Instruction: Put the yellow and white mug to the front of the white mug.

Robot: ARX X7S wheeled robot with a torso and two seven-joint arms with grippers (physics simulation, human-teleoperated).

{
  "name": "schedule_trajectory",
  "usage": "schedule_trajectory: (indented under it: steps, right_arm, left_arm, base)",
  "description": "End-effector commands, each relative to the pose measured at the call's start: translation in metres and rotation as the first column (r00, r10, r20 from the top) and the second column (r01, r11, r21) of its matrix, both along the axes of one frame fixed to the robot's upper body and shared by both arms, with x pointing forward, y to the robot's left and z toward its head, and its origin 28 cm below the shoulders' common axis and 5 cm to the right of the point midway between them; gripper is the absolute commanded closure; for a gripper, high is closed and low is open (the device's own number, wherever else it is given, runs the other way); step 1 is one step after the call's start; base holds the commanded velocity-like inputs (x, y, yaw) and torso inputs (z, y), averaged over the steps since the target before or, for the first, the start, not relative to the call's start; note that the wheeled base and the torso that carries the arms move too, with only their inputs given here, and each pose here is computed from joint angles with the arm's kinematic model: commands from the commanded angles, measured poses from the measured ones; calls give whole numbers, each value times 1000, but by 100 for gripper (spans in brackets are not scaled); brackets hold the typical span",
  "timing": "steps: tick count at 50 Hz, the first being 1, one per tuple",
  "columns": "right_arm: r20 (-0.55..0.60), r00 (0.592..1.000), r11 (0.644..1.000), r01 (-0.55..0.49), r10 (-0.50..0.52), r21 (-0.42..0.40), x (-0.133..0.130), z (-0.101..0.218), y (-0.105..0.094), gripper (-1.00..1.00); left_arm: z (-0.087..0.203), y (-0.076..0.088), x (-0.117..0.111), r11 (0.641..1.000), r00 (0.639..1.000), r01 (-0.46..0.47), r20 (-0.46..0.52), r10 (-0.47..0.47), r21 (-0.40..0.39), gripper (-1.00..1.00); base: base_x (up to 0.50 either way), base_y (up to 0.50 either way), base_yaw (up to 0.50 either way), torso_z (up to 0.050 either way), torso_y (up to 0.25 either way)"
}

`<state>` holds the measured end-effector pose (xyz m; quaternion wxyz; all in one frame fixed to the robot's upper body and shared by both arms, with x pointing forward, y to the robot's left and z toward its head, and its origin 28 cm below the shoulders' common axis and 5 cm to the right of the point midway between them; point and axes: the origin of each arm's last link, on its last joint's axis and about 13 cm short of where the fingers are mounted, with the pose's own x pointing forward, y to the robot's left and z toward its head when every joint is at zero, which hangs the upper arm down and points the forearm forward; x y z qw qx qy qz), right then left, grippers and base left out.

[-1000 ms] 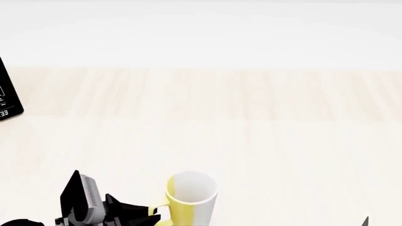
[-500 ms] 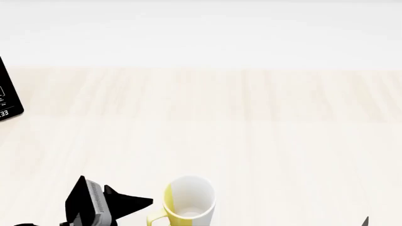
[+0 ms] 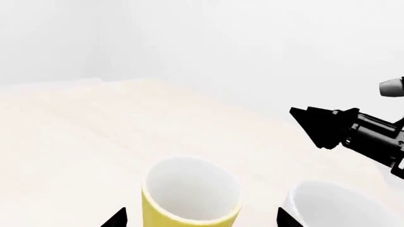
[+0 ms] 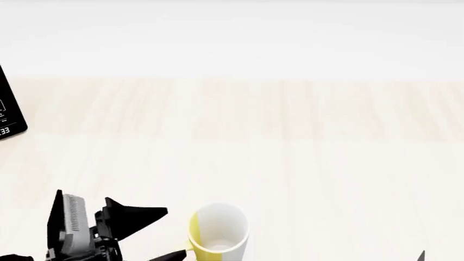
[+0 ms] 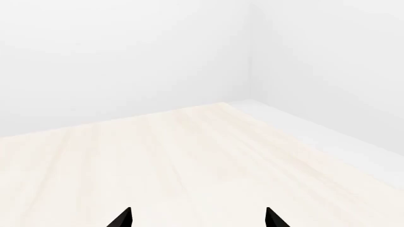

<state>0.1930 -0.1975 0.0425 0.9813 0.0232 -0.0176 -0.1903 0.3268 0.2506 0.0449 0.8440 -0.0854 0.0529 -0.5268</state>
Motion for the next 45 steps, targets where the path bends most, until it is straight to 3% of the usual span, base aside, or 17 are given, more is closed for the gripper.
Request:
schedule_trajectory:
  steps: [1, 18, 22, 25, 29, 32, 36, 37, 41, 42, 43, 44, 45]
  right_arm:
    - [-1, 1000, 1000, 0, 0, -1, 0, 0, 0, -100]
    - [0, 1000, 1000, 1, -1, 0, -1, 0, -1, -100]
    - [1, 1000, 1000, 1, -1, 0, -1, 0, -1, -100]
    - [3, 1000, 1000, 0, 0, -1, -2, 1, -1, -100]
    - [4, 1000, 1000, 1, -1, 0, -2, 1, -1, -100]
    - [2, 1000, 1000, 0, 0, -3, -1, 1, -1, -100]
    - [1, 1000, 1000, -4, 4, -6, -1, 0, 0, -100]
    - [1, 1000, 1000, -6, 6, -9, -1, 0, 0, -100]
    - [3, 1000, 1000, -7, 7, -9, -1, 0, 0, -100]
    - [3, 1000, 1000, -9, 9, -9, -1, 0, 0, -100]
    - [4, 1000, 1000, -8, 8, -9, -2, 1, 0, -100]
    - [4, 1000, 1000, -9, 9, -9, -2, 1, 0, -100]
    - [5, 1000, 1000, -9, 9, -10, -2, 1, 0, -100]
  left_arm:
    - [10, 5, -4, 996, 1000, 17, 26, -14, -93, -100]
    - [12, 6, -12, 991, 998, -5, 56, 13, -137, -100]
    - [17, 7, -17, 987, 987, -110, 103, 122, -118, -100]
    - [22, 9, -26, 983, 982, -129, 122, 145, -132, -100]
    - [28, 12, -33, 943, 938, -278, 158, 307, -181, -100]
    - [30, 12, -44, 920, 928, -301, 146, 343, -252, -100]
    - [30, 8, -57, 883, 886, -378, 169, 432, -278, -100]
    - [29, 6, -60, 874, 863, -414, 197, 466, -253, -100]
    - [29, 1, -71, 846, 835, -451, 200, 512, -284, -100]
    - [26, -3, -78, 823, 809, -487, 203, 551, -292, -100]
    - [25, -4, -81, 821, 816, -477, 190, 546, -314, -100]
    - [22, -6, -83, 793, 774, -539, 203, 599, -284, -100]
    - [22, -6, -84, 792, 779, -531, 195, 596, -300, -100]
  base:
    - [0, 0, 0, 0, 0]
    - [0, 0, 0, 0, 0]
    - [0, 0, 0, 0, 0]
    - [0, 0, 0, 0, 0]
    - [0, 0, 0, 0, 0]
    - [0, 0, 0, 0, 0]
    - [0, 0, 0, 0, 0]
    - [0, 0, 0, 0, 0]
    - [0, 0, 0, 0, 0]
    - [0, 0, 0, 0, 0]
    - [0, 0, 0, 0, 0]
    - [0, 0, 0, 0, 0]
    - [0, 0, 0, 0, 0]
